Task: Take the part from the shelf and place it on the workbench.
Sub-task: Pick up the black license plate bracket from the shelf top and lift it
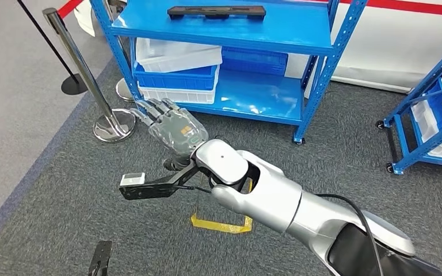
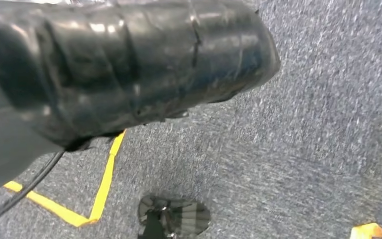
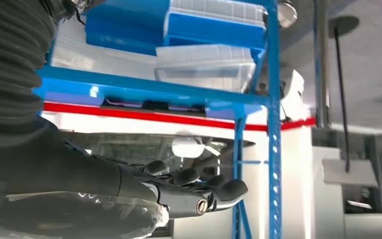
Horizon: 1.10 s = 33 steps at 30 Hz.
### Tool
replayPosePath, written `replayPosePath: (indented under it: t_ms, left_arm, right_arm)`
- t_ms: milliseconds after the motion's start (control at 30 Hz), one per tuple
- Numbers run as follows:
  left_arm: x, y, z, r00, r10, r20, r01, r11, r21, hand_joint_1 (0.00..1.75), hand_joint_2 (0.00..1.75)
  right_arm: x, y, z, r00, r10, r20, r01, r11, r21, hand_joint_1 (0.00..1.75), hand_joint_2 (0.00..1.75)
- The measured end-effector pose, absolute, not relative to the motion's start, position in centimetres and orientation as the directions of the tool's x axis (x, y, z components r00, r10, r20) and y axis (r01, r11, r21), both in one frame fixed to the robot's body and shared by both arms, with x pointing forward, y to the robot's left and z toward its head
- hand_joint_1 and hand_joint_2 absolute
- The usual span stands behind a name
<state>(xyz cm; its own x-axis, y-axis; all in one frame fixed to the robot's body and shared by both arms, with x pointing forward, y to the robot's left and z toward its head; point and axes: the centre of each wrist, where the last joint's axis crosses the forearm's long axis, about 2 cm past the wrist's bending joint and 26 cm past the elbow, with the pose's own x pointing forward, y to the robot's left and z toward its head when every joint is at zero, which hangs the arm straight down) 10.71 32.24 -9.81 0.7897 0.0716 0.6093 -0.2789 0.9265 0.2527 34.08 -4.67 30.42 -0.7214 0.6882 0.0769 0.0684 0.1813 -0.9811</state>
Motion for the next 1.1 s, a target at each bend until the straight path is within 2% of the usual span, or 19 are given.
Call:
replayPosePath:
  t_ms: [367, 1100]
  left_arm:
    - [11.9, 32.1, -9.5, 0.762, 0.067, 0.644, -0.283, 0.929, 0.238, 0.00, 0.00]
    - [11.7, 31.6, -9.6, 0.775, 0.061, 0.629, -0.268, 0.933, 0.240, 0.00, 0.00]
  right_arm:
    - [34.0, -4.4, 30.2, -0.731, 0.680, 0.053, 0.110, 0.195, -0.975, 0.00, 1.75]
    - [34.3, -3.5, 29.5, -0.711, 0.702, 0.020, 0.127, 0.157, -0.980, 0.00, 1.75]
